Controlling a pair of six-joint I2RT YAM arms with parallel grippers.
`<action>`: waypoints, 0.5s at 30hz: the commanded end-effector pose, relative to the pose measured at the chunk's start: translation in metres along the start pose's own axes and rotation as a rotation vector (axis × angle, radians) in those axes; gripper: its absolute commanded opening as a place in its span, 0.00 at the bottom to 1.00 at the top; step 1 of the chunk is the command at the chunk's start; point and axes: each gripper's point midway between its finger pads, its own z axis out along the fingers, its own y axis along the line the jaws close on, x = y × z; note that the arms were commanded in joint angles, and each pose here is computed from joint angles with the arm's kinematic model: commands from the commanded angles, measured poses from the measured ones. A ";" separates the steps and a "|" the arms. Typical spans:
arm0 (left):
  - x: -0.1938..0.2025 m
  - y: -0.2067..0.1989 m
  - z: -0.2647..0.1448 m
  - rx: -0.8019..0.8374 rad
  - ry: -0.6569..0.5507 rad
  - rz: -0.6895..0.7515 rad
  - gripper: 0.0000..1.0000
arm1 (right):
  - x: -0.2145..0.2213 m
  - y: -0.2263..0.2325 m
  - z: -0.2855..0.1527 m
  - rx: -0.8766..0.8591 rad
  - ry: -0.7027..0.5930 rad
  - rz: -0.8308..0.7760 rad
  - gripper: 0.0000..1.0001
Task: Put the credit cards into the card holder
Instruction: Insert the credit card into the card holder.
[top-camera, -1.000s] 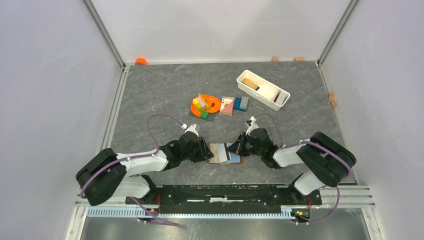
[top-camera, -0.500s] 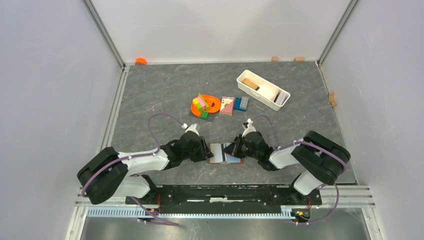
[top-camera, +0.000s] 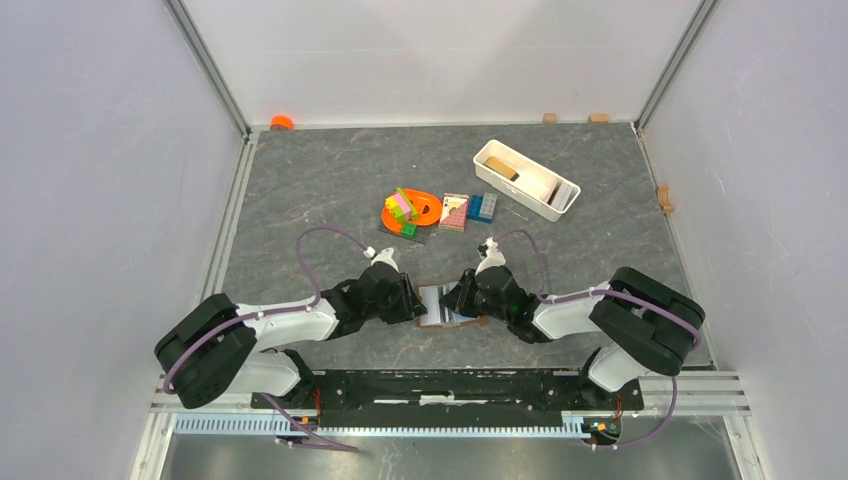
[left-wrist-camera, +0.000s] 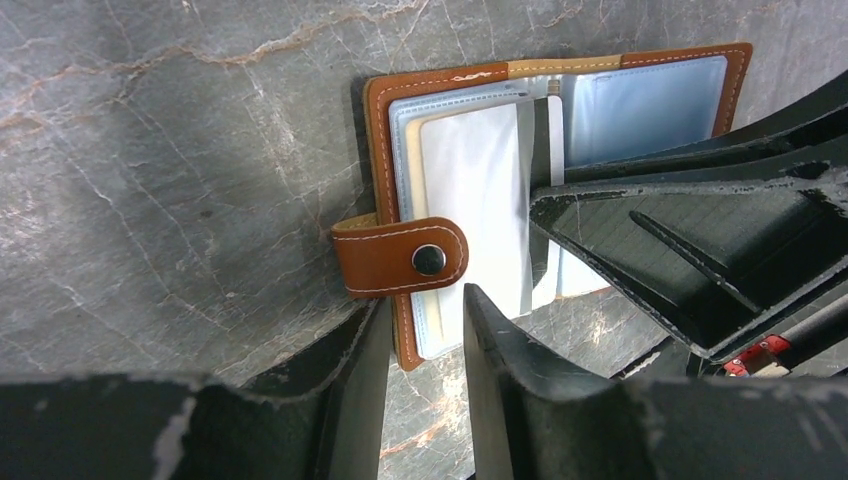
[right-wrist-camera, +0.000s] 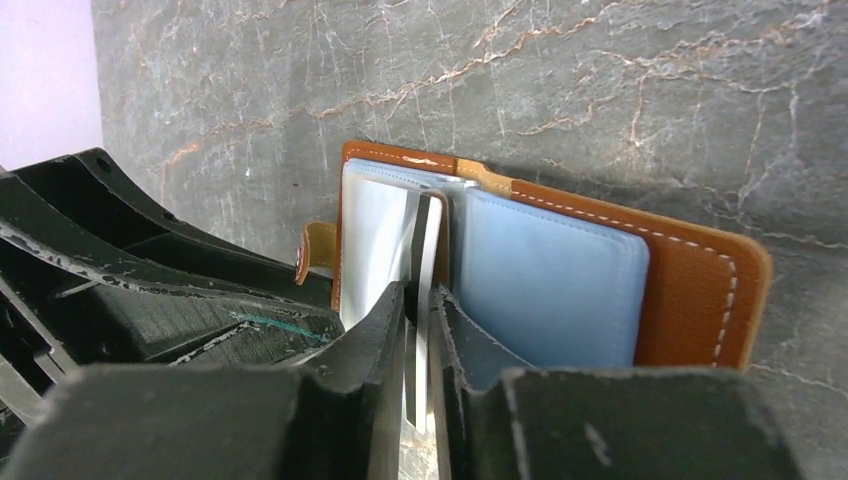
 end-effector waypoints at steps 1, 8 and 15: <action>0.003 0.007 -0.003 -0.030 0.015 0.042 0.42 | 0.001 -0.008 -0.007 0.090 0.009 -0.090 0.23; -0.017 -0.006 -0.033 -0.036 -0.029 0.089 0.80 | -0.052 -0.013 -0.043 0.234 -0.153 -0.266 0.55; -0.056 -0.023 -0.084 -0.044 -0.051 0.236 1.00 | -0.125 -0.024 -0.087 0.420 -0.217 -0.481 0.82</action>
